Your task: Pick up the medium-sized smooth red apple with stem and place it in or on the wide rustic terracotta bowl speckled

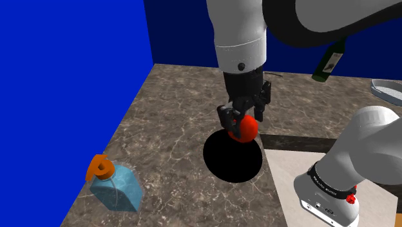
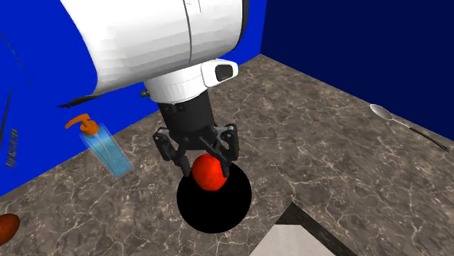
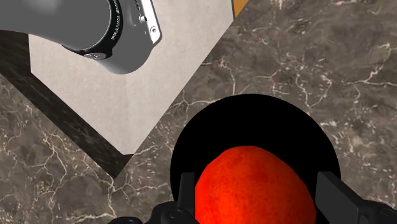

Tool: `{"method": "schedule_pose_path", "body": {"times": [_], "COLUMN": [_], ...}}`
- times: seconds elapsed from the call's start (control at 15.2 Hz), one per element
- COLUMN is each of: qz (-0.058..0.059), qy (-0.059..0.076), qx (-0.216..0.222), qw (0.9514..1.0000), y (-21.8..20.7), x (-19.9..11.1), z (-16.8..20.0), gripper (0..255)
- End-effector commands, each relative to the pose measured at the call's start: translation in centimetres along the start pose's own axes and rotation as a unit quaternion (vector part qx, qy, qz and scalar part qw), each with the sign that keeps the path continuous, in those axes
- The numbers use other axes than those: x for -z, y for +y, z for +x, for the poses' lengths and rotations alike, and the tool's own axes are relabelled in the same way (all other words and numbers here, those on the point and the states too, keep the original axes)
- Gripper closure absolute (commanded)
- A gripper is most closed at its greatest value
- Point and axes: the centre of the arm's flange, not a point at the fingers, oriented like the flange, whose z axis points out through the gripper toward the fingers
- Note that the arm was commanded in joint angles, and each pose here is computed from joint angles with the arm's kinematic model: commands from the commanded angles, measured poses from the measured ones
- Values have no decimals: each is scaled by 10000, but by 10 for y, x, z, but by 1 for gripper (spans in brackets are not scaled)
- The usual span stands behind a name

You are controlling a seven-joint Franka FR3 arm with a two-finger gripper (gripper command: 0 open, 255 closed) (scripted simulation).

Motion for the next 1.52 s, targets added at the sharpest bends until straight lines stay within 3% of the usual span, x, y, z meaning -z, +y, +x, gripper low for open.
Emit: {"method": "schedule_pose_path", "body": {"times": [0.0, 0.79, 1.25, 1.32, 1.45], "qz": [1, 1, 1, 1, 1], "qy": [1, 1, 1, 1, 1], "qx": [0, 0, 0, 0, 0], "qw": [10000, 10000, 10000, 10000, 10000], "y": [-1, -14, -14, -14, -14], "x": [-10, -69, -69, -69, -69], "z": [2, 17, 17, 17, 17], "gripper": [255, 255, 255, 0, 0]}}
